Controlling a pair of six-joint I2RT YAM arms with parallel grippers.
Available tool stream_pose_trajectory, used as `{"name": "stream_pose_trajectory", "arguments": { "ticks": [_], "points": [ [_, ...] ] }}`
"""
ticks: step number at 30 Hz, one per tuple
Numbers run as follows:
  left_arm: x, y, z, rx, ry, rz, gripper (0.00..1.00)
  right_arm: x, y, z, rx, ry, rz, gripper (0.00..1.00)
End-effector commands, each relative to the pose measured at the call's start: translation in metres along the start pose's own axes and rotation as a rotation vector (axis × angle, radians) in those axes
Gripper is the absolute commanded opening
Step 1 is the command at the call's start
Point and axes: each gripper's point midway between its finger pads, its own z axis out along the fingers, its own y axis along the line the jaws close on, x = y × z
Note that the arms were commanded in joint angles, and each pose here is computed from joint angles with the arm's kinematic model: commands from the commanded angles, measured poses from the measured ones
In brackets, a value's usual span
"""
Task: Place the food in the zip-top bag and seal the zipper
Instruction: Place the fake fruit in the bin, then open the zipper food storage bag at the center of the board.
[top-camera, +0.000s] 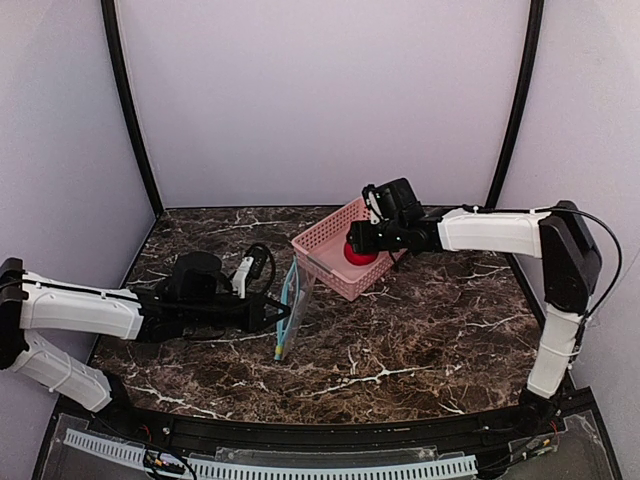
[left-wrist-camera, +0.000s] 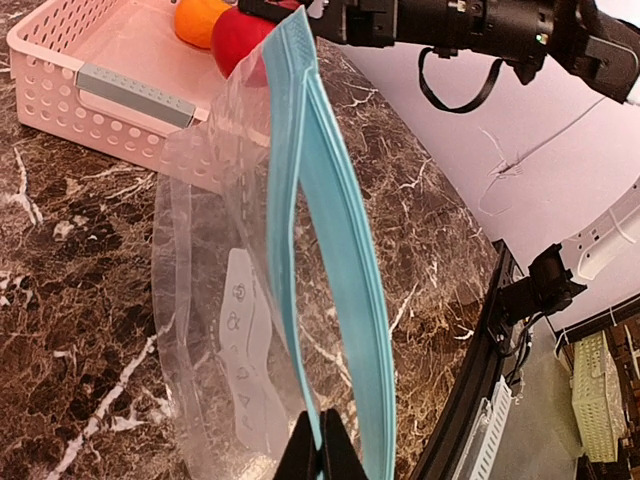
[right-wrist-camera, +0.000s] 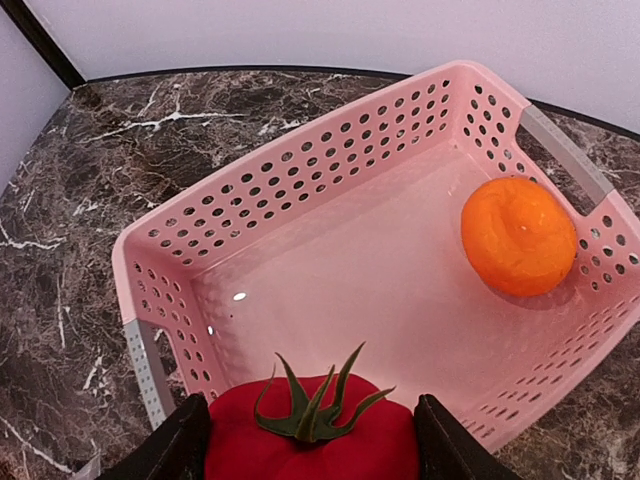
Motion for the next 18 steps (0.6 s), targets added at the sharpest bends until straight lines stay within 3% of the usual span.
{"name": "stream_pose_trajectory", "arguments": {
  "ticks": [1, 5, 11, 18],
  "points": [
    [0.010, 0.011, -0.006, -0.043, 0.014, 0.001, 0.01, -0.006, -0.003, 0.022, -0.033, 0.029, -0.015, 0.76],
    [0.001, 0.018, -0.010, -0.104, -0.016, 0.002, 0.01, -0.012, -0.008, 0.019, -0.013, 0.038, -0.004, 0.96],
    [-0.010, 0.022, -0.010, -0.144, -0.053, -0.011, 0.01, -0.022, 0.004, -0.022, -0.038, 0.009, 0.013, 0.98],
    [-0.021, 0.027, -0.005, -0.180, -0.097, -0.033, 0.01, 0.007, 0.078, -0.070, -0.237, 0.060, 0.056, 0.96]
  ]
}}
